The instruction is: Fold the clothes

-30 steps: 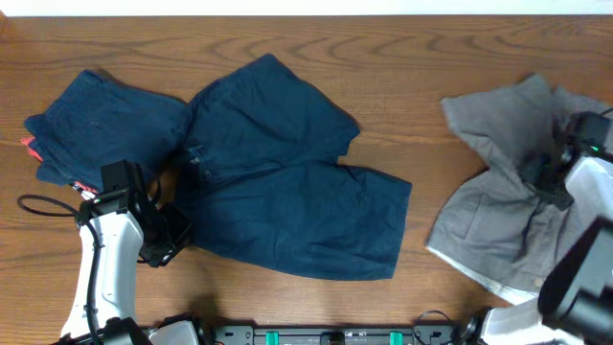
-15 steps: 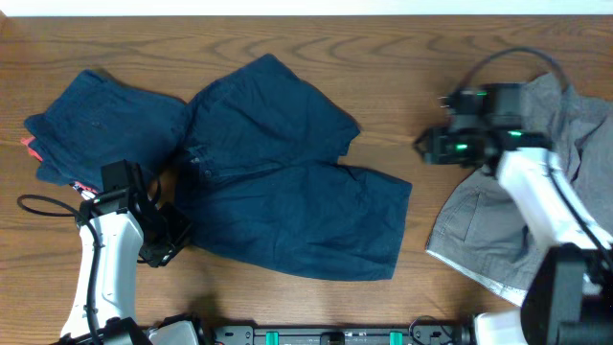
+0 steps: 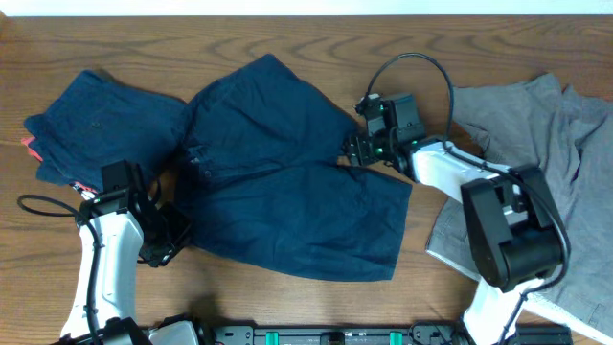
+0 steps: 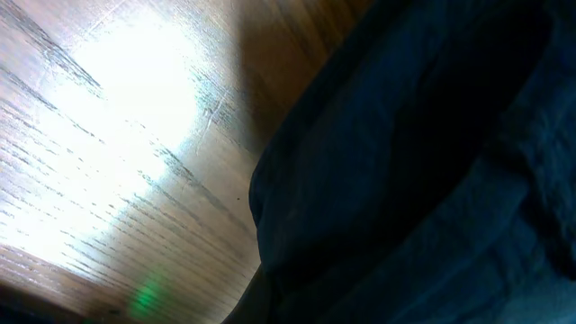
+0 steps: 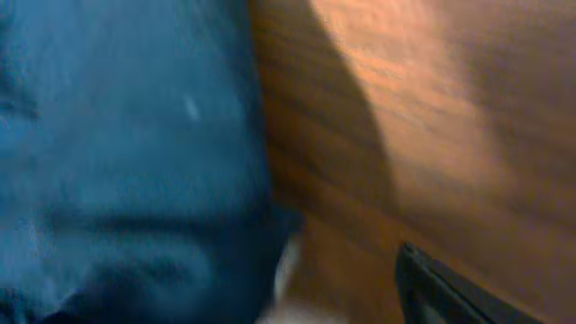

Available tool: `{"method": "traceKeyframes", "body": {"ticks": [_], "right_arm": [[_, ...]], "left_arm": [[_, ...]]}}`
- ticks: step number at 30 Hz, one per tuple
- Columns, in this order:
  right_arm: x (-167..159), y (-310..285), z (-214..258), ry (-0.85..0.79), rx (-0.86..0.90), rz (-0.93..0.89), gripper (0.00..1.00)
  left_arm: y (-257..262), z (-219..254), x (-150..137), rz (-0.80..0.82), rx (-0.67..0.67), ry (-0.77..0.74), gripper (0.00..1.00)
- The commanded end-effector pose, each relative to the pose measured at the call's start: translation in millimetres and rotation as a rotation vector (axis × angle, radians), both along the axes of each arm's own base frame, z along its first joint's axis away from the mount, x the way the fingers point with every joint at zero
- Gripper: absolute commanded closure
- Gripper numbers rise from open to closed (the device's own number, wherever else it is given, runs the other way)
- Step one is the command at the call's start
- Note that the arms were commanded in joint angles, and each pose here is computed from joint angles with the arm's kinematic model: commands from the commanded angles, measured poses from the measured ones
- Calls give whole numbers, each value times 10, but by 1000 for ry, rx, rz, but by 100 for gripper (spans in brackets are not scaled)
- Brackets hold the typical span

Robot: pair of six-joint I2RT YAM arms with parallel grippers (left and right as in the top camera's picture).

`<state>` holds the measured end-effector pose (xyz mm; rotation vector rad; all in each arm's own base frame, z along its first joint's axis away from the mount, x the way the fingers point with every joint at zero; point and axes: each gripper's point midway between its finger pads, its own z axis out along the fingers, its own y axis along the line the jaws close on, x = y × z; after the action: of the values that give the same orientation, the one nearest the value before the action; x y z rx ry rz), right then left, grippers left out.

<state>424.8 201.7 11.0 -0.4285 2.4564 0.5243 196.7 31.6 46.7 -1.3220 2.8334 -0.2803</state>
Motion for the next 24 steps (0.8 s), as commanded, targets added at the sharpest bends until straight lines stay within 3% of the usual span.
{"method": "traceKeyframes", "body": {"ticks": [1, 3, 4, 7, 12, 16, 19, 21, 24], "right_arm": [[42, 122, -76, 0, 39, -45, 26], [151, 107, -35, -37, 47, -99, 31], [200, 81, -15, -52, 46, -129, 42], [299, -51, 2, -90, 3, -193, 99], [653, -438, 424, -272, -133, -253, 99], [1046, -745, 1469, -515, -197, -323, 99], [1119, -828, 2022, -603, -235, -317, 96], [1066, -867, 2050, -574, -291, -294, 84], [860, -1074, 1578, -397, -444, -284, 76]], "left_arm": [[46, 61, 63, -7, 25, -24, 94], [47, 61, 63, -7, 25, -24, 94], [47, 61, 63, -7, 25, -24, 94], [47, 61, 64, -7, 25, -24, 94], [47, 61, 64, -7, 25, -24, 94], [48, 61, 63, -7, 25, -24, 93], [48, 61, 64, -6, 25, -24, 94], [48, 61, 63, -7, 25, -24, 94], [48, 61, 63, -7, 25, -24, 94]]}}
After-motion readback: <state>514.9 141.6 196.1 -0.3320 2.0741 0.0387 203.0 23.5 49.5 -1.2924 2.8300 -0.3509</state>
